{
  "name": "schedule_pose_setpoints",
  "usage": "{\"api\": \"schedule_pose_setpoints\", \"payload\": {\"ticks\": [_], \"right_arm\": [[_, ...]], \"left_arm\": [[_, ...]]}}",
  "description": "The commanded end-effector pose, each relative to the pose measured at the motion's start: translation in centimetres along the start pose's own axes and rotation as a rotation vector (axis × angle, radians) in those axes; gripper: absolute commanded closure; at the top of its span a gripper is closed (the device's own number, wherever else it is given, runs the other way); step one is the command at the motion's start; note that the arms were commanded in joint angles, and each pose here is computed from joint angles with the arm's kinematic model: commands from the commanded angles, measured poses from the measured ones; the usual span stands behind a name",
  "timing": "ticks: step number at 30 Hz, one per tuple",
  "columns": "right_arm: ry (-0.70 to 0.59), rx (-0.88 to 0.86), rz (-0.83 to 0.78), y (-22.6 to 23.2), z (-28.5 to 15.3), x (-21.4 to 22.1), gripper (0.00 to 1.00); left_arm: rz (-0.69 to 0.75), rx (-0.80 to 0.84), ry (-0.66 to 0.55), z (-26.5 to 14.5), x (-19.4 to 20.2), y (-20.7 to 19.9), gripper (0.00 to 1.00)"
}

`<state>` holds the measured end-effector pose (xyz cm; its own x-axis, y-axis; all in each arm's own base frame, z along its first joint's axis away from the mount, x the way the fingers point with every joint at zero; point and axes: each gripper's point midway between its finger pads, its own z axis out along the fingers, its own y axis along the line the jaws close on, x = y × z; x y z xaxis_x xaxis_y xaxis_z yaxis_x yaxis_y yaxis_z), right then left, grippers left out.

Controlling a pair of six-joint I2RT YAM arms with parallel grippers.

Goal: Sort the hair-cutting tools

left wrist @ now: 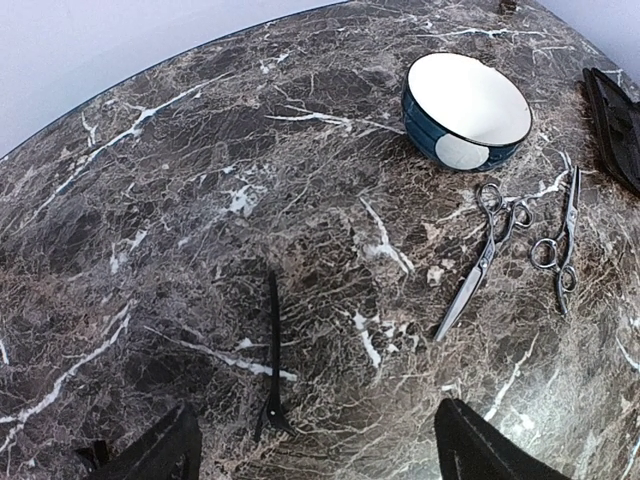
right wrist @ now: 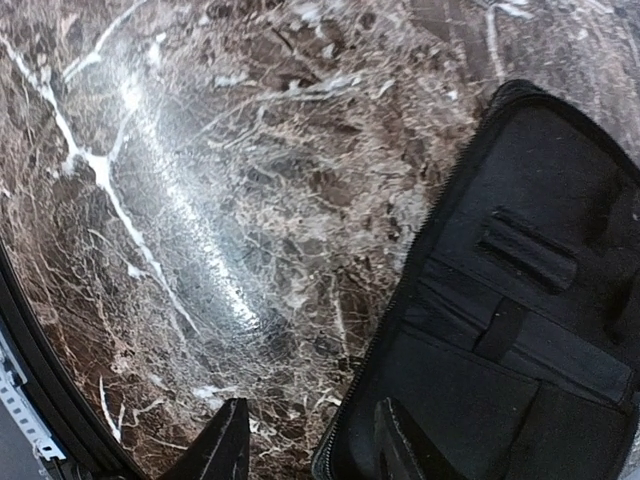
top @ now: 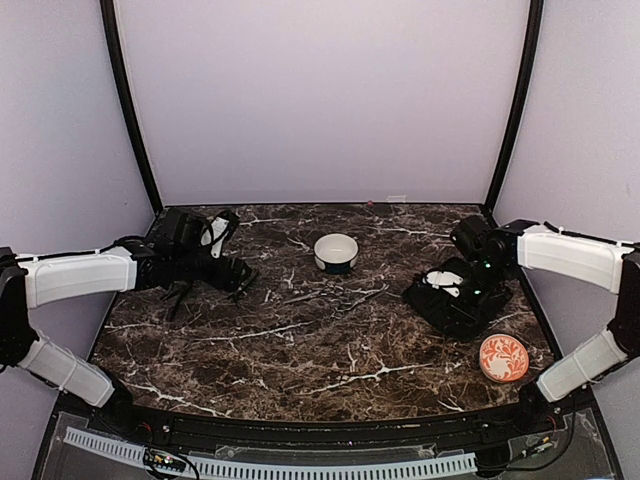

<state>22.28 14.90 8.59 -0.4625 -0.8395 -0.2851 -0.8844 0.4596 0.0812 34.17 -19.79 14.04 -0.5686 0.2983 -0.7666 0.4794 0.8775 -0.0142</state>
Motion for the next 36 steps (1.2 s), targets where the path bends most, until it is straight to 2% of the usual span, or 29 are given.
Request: {"api": "schedule_pose_setpoints", "payload": {"ticks": [1,4,8,12,23,28,36], "right_arm": [[0.085,0.031,-0.007,-0.1,1.5,1.4,0.6],[0.12,0.071,0.01,-1.0,2.2,1.9,0.65],[0.136,0.147,0.053,-2.6,3.0,2.1,0.65],[0.136,0.075,0.066,-1.7,3.9,1.9,0.67],[0.158,0.017,0.105,-1.5,5.1,1.3,1.0],[0.105,-0.062,0.108,-0.7,4.9,-1.0,1.0],[0.064,-0.272,0.03,4.8,4.7,-4.0,1.0]], "left_arm": [[-0.002,0.004,-0.02,-0.6,-0.9,-0.3,0.18],[0.004,0.012,-0.014,-0.6,-0.7,-0.6,0.18],[0.018,0.013,-0.002,-0.3,-0.5,-0.9,0.18],[0.026,-0.006,0.021,0.1,-0.1,-0.7,0.18],[0.059,-0.063,0.032,0.0,0.1,-0.5,0.19],[0.086,-0.09,0.046,0.1,0.3,-0.5,0.2],[0.094,-0.11,0.034,-0.2,0.1,-0.2,0.21]]}}
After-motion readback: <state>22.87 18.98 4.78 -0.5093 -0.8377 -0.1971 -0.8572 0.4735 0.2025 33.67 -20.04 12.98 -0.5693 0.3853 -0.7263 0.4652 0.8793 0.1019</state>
